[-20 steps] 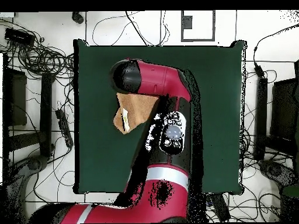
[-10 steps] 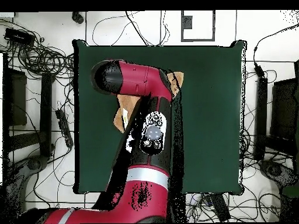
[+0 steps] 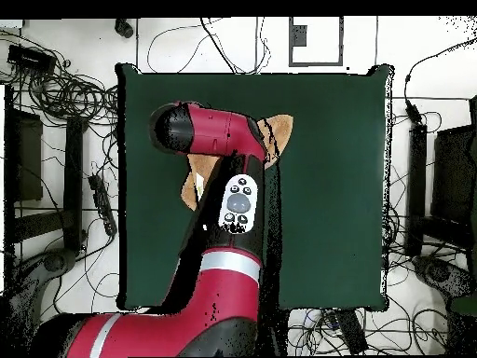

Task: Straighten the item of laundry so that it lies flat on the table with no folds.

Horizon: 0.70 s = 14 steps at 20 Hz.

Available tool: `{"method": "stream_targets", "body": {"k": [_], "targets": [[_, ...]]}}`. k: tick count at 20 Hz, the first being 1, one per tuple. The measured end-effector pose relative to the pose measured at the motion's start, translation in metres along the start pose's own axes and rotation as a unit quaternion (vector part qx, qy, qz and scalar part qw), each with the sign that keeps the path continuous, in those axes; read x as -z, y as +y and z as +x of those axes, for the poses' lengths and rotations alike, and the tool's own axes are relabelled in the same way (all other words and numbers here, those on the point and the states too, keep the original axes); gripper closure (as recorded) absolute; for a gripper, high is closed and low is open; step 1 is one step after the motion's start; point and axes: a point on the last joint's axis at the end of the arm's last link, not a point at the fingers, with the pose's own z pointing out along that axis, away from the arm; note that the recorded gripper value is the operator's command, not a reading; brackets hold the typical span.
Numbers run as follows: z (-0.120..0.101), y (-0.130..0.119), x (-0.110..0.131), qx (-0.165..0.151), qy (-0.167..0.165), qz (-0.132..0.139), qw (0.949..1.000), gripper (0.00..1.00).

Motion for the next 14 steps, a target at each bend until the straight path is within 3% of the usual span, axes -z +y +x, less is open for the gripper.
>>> {"method": "stream_targets", "body": {"k": [8,14], "targets": [[0.019,-0.004,-0.038,-0.003,-0.001,0.002,1.0000,0.00],[0.030,-0.006,-0.054,-0.004,0.007,0.005,1.0000,0.00]]}}
